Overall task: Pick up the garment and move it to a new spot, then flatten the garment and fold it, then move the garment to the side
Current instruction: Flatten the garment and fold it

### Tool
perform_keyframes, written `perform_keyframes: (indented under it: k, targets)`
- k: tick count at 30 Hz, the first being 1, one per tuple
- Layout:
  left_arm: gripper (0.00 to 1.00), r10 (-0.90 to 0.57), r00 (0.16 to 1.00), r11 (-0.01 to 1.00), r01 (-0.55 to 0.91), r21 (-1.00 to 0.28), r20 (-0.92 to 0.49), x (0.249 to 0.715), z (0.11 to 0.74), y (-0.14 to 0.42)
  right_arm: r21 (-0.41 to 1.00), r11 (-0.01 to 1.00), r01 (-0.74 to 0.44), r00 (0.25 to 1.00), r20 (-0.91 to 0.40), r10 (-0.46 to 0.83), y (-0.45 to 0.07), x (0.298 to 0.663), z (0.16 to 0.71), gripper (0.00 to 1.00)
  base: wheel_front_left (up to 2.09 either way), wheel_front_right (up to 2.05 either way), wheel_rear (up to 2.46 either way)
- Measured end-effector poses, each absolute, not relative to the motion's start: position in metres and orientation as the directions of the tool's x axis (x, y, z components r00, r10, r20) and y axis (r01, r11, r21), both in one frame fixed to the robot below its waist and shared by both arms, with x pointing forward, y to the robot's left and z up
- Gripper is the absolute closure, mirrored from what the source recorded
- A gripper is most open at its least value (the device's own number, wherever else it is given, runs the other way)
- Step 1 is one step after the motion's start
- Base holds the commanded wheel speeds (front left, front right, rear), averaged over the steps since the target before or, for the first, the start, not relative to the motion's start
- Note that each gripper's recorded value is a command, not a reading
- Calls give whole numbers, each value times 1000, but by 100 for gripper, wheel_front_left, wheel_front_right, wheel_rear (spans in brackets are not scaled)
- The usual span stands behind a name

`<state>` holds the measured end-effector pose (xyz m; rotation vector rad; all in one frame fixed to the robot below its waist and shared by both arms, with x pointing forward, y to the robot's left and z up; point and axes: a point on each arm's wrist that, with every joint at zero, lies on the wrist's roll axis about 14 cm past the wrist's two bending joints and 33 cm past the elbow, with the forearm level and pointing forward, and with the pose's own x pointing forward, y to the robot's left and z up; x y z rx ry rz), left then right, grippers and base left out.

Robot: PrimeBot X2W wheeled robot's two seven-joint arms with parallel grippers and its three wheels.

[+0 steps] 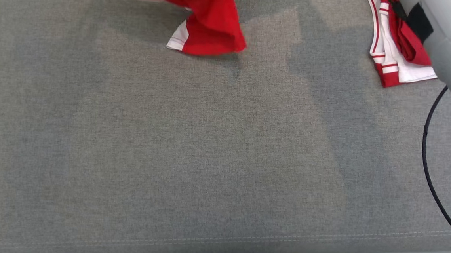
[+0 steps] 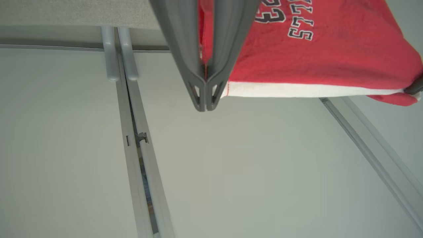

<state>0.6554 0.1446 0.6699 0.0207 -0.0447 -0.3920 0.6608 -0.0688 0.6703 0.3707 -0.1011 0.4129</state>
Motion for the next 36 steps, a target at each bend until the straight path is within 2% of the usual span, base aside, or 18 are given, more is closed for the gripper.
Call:
perform_keyframes:
  k: [4,7,13,16,21,28,36]
  targets:
    - [100,-382,921,923,379,62,70,672,678,136,298,873,-385,919,213,333,-75,674,682,100,0,0,0]
    - [100,-385,911,923,381,59,145,680,694,127,270,890,-367,919,253,302,-85,684,700,100,0,0,0]
    - [100,-356,867,933,353,73,350,688,737,120,217,895,-390,862,427,272,-100,694,767,100,0,0,0]
    - [100,-345,863,934,354,46,368,690,738,119,171,897,-408,840,456,295,-93,694,770,100,0,0,0]
    - [100,-343,883,934,356,21,320,697,708,120,147,875,-461,826,432,363,-58,693,729,100,0,0,0]
    - [100,-348,916,930,364,-48,199,692,639,124,158,852,-499,824,391,410,-36,687,685,100,0,0,0]
    - [100,-309,944,930,325,-174,111,662,586,153,223,830,-511,844,315,435,-42,661,634,100,0,0,0]
